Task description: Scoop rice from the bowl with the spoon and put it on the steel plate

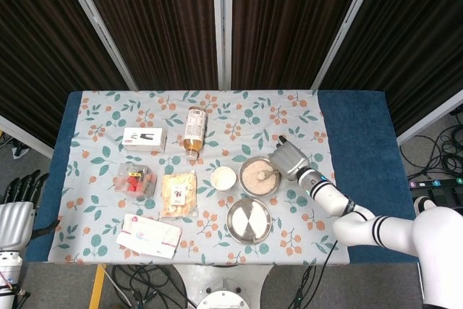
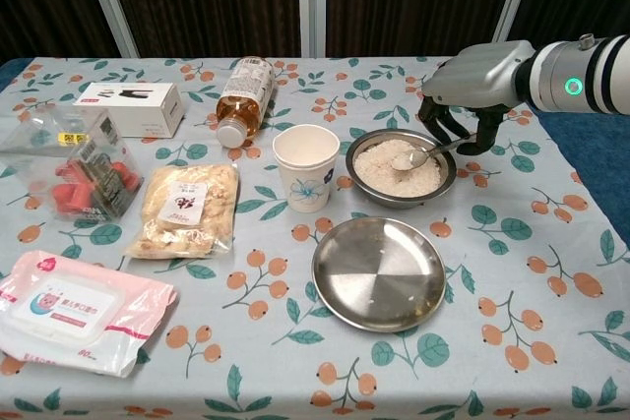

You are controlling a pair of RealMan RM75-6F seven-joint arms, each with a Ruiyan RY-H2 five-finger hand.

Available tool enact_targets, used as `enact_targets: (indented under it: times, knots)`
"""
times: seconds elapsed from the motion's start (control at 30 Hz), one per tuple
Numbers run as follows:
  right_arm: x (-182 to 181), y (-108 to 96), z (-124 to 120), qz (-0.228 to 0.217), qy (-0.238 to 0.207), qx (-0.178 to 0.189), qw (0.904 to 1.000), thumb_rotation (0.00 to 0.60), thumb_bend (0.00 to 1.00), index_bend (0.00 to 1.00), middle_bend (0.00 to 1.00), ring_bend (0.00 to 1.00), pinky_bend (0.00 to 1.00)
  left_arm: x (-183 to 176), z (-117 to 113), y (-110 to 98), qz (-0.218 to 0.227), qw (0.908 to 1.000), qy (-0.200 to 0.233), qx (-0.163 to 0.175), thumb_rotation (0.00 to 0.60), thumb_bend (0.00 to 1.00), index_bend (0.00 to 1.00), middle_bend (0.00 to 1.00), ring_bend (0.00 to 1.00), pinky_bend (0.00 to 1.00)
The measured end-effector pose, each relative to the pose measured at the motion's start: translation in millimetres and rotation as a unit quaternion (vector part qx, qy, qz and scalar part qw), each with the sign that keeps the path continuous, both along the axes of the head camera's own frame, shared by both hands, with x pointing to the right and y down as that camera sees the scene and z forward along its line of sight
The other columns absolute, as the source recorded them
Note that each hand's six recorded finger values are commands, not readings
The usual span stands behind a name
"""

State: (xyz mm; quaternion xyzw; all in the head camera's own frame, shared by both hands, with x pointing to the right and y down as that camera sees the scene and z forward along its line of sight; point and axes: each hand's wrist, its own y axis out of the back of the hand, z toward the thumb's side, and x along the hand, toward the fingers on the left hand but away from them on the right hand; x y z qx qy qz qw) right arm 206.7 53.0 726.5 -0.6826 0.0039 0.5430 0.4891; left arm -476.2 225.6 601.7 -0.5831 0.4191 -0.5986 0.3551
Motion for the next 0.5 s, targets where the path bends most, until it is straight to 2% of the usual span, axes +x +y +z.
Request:
enact_targets:
  times: [0.3,0.5]
  knots:
    - [12,-8,-14,0.035,-0.043,0.011,0.9984,0.600,0.33,0.62,0.59,0.28,0.09,1,-3,-3,0.001,1.0000,-0.004,0.003,0.600,0.00,0.13,0.15,0.10,0.08]
    - [7,-13,-31,0.032,-0.065,0.019,0.9972,0.600,0.33,0.62,0.59,0.28,0.09,1,-3,-4,0.002,1.0000,-0.005,0.002,0.600,0.00,0.14,0.15,0.10,0.08]
